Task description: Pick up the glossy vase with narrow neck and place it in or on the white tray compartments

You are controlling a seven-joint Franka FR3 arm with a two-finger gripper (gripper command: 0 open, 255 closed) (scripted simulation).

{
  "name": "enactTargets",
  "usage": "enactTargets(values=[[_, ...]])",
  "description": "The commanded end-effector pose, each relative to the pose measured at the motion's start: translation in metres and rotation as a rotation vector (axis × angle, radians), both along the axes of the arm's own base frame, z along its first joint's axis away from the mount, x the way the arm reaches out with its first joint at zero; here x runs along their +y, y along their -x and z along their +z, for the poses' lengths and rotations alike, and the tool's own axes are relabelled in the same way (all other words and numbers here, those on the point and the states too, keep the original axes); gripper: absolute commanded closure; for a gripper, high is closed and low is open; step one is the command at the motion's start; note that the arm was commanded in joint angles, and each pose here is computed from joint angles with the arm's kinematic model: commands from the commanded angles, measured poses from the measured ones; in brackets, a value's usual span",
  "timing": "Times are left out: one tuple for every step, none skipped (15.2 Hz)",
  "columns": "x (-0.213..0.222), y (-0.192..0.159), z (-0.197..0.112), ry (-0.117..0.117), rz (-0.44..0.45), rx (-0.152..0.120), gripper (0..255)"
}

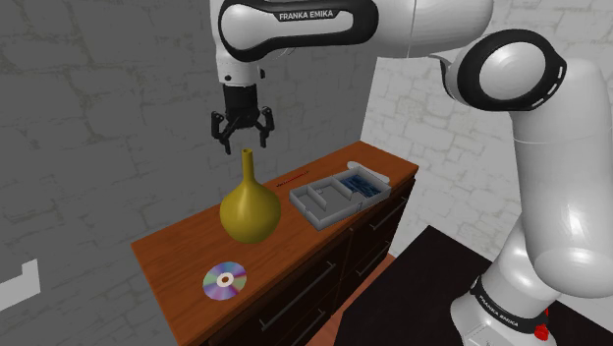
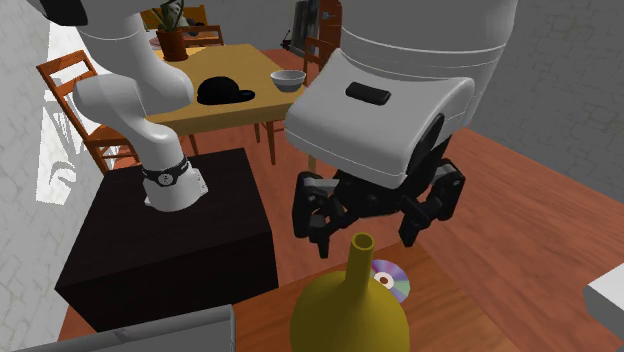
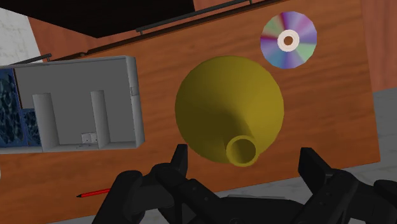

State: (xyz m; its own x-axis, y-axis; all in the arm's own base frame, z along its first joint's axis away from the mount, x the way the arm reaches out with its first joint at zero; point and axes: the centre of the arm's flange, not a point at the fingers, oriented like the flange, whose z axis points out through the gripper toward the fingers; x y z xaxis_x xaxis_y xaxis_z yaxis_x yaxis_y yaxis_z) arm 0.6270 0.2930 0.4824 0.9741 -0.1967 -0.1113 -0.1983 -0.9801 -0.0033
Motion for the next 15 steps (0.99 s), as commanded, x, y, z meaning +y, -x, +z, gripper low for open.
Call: enactTargets(values=[[0.0, 0.001, -0.011, 0.0, 0.0, -0.001, 0], [0.0, 0.002, -0.016, 0.0, 0.0, -0.001, 0], [0.001, 0.002, -0.021, 0.0, 0.0, -0.001, 0], [0.001, 0.003, -0.024, 0.0, 0.0, -0.001, 0], [0.001, 0.003, -0.024, 0.0, 0.0, -0.001, 0], [0.001, 0.003, -0.024, 0.0, 0.0, -0.001, 0], [0.001, 0.003, -0.024, 0.0, 0.0, -0.001, 0], [0.001, 0.003, -0.024, 0.0, 0.0, -0.001, 0], [0.001, 0.003, -0.024, 0.0, 0.0, -0.001, 0], [0.001, 0.003, -0.024, 0.0, 0.0, -0.001, 0], [0.001, 0.003, -0.024, 0.0, 0.0, -0.001, 0], [0.001, 0.003, -0.024, 0.0, 0.0, -0.001, 255], [0.001, 0.003, -0.024, 0.0, 0.0, -0.001, 255], [0.001, 0.003, -0.024, 0.0, 0.0, -0.001, 255], [0.001, 0.003, -0.024, 0.0, 0.0, -0.001, 255]])
